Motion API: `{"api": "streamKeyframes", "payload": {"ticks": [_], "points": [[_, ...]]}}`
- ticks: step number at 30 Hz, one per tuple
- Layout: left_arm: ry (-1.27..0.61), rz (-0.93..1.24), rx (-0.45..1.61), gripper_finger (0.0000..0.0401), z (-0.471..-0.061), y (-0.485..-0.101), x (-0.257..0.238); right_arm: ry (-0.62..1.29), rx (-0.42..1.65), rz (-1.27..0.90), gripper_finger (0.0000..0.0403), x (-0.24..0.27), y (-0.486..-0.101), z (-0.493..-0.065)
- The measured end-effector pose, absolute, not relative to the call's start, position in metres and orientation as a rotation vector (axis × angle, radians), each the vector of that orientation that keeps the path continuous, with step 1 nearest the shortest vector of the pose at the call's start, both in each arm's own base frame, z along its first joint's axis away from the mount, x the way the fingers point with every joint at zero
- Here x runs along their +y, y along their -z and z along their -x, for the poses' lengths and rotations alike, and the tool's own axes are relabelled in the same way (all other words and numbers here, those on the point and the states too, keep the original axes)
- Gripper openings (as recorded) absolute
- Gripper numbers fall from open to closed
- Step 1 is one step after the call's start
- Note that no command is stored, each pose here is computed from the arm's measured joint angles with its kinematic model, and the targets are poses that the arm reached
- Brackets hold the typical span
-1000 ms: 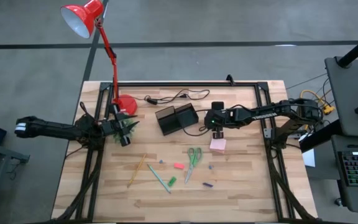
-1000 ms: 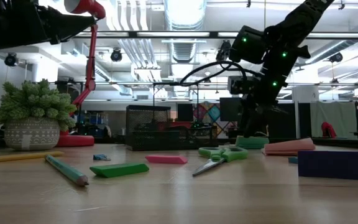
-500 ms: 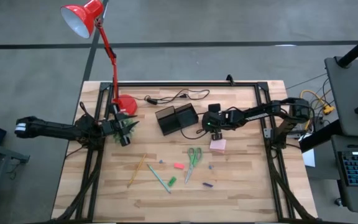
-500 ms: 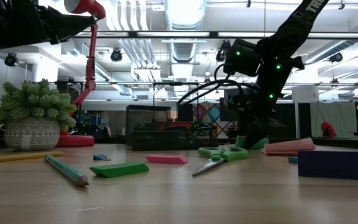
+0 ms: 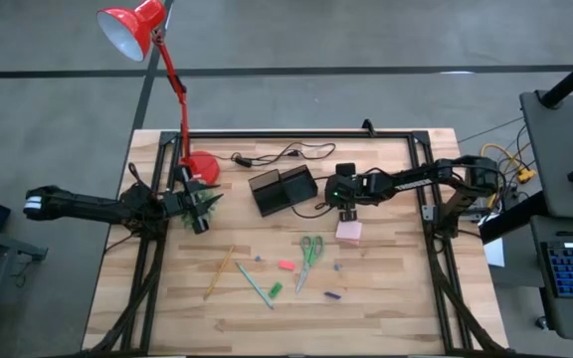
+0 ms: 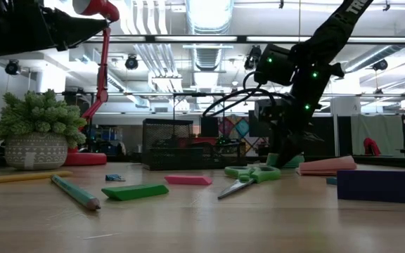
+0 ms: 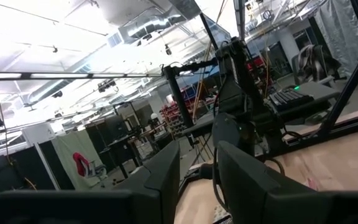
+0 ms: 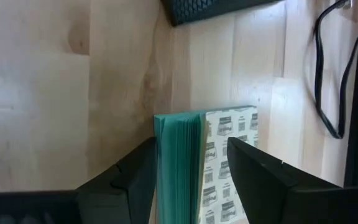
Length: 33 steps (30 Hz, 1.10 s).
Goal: Pick and place office supplies into organizer
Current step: Put the blue sticky note into the black desk organizer
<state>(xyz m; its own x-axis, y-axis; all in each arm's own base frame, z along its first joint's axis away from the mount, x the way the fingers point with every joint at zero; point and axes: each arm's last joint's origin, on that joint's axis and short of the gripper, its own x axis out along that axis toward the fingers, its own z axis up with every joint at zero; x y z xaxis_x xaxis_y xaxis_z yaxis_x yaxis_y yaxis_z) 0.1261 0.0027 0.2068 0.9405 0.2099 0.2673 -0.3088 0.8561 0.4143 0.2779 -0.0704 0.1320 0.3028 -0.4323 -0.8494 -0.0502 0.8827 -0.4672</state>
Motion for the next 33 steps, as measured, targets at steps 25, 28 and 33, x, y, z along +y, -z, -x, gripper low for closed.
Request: {"api": "streamKeyframes", "payload": {"ticks": [25,28,33], "points": [[-0.275,-0.47,-0.216,0.0096,-0.126,-0.207,0.003,0.325,1.246,0.39,0.0185,-0.071,-0.137,-0.274],[-0.275,-0.47,-0.216,0.0096,-0.126,-0.207,0.003,0.382,1.238,0.365,0.0183,-0.071,-0.147,-0.269],[-0.275,-0.47,-0.216,0.0096,-0.126,-0.207,0.003,0.388,1.202,0.368,0.0177,-0.07,-0.157,-0.268]]}}
